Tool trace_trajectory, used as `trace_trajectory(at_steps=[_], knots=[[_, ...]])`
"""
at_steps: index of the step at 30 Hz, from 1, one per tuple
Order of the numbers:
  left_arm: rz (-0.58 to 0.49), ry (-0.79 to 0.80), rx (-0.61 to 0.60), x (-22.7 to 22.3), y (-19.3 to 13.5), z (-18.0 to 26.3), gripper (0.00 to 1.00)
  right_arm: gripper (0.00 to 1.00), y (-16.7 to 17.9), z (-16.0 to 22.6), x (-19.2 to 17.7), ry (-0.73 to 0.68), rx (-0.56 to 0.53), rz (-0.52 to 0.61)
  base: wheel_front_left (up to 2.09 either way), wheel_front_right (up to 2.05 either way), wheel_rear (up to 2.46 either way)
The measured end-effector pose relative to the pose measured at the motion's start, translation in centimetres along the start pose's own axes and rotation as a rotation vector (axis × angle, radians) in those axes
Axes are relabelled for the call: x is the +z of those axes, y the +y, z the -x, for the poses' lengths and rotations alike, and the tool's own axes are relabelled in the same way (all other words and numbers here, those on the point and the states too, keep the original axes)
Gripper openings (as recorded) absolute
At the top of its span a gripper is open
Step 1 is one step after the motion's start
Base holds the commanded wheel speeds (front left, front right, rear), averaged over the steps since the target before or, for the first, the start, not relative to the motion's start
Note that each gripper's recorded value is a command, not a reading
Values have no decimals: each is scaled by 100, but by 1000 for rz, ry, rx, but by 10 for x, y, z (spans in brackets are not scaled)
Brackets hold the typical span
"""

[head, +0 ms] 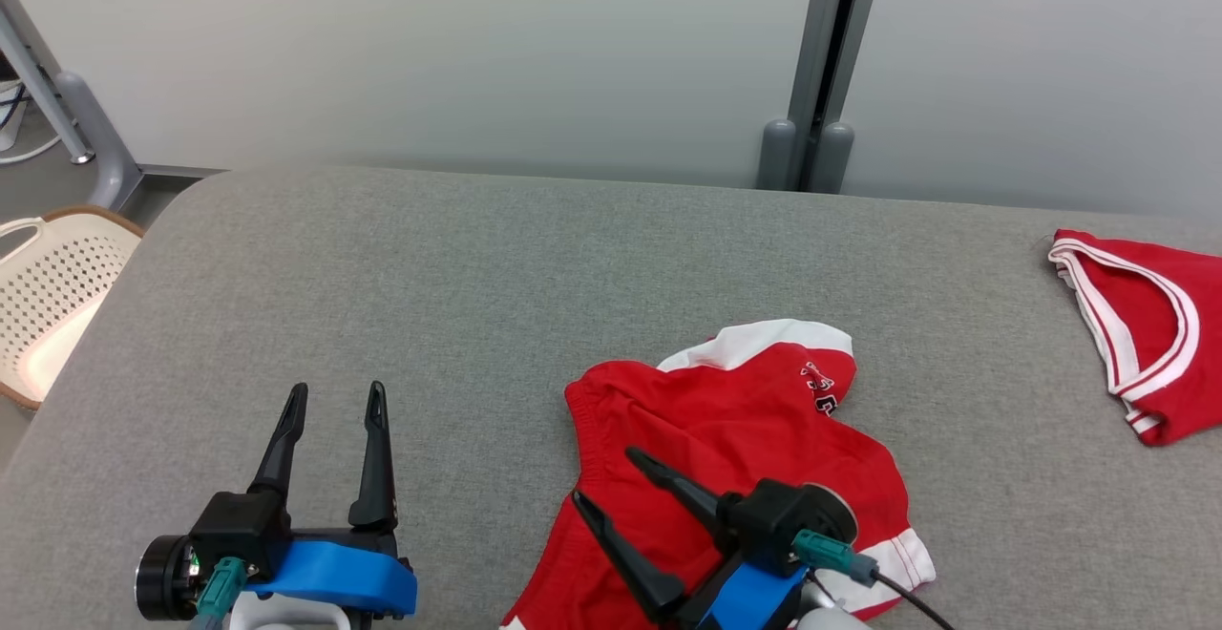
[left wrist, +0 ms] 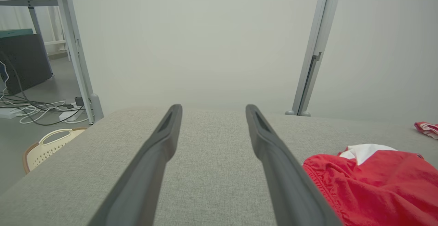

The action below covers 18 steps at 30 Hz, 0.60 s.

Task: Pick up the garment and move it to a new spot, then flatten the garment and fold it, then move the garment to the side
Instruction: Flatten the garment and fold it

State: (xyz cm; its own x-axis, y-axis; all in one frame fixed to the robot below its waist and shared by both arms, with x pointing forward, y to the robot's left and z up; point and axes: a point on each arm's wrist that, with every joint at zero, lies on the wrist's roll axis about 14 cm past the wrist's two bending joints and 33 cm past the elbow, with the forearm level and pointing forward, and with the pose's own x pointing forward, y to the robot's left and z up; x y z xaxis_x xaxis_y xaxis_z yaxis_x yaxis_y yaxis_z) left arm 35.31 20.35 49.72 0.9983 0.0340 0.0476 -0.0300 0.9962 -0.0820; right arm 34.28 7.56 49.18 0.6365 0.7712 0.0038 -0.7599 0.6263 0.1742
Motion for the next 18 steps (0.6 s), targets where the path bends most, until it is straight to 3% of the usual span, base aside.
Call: trace_trajectory(at_steps=[5,10,18], knots=[[-1,-5,-25,1,-8,-4,100,100,-37,15,30,-85,-100,58,0,0,0],[-2,-6,-42,1,-14,-4,100,100,-91,51,56,-167,-288,90,0,0,0],[-5,-11,-61,2,-19,-7,100,100,-148,123,63,-203,-557,126,0,0,0]])
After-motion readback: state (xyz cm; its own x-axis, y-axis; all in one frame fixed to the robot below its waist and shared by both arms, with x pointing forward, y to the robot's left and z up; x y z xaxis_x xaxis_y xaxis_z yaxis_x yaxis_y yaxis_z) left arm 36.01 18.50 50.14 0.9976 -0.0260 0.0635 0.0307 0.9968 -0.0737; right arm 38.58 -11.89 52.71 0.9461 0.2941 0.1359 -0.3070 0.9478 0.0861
